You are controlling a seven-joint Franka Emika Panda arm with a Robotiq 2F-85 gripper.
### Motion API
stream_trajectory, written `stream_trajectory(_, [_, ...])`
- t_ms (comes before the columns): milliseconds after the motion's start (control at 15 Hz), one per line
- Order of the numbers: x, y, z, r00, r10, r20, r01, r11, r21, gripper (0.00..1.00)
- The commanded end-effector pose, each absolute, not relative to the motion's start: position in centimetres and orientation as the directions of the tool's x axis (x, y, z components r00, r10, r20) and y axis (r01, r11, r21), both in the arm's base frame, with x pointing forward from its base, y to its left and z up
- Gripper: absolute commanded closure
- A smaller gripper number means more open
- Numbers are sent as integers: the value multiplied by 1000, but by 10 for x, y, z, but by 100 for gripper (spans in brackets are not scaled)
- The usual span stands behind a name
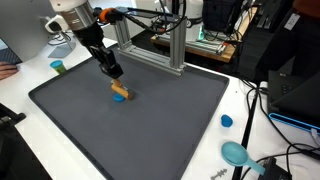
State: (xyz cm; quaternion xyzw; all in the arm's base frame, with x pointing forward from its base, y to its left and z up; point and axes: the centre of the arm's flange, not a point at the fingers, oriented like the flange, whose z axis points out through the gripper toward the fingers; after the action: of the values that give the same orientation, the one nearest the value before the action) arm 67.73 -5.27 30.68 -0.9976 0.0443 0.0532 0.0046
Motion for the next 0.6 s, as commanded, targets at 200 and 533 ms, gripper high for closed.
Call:
stream_trajectory(200, [679, -64, 265, 967, -109, -231, -110, -994, 8, 78])
stream_trajectory(533, [679, -64, 264, 958, -107, -267, -108, -994, 12, 78])
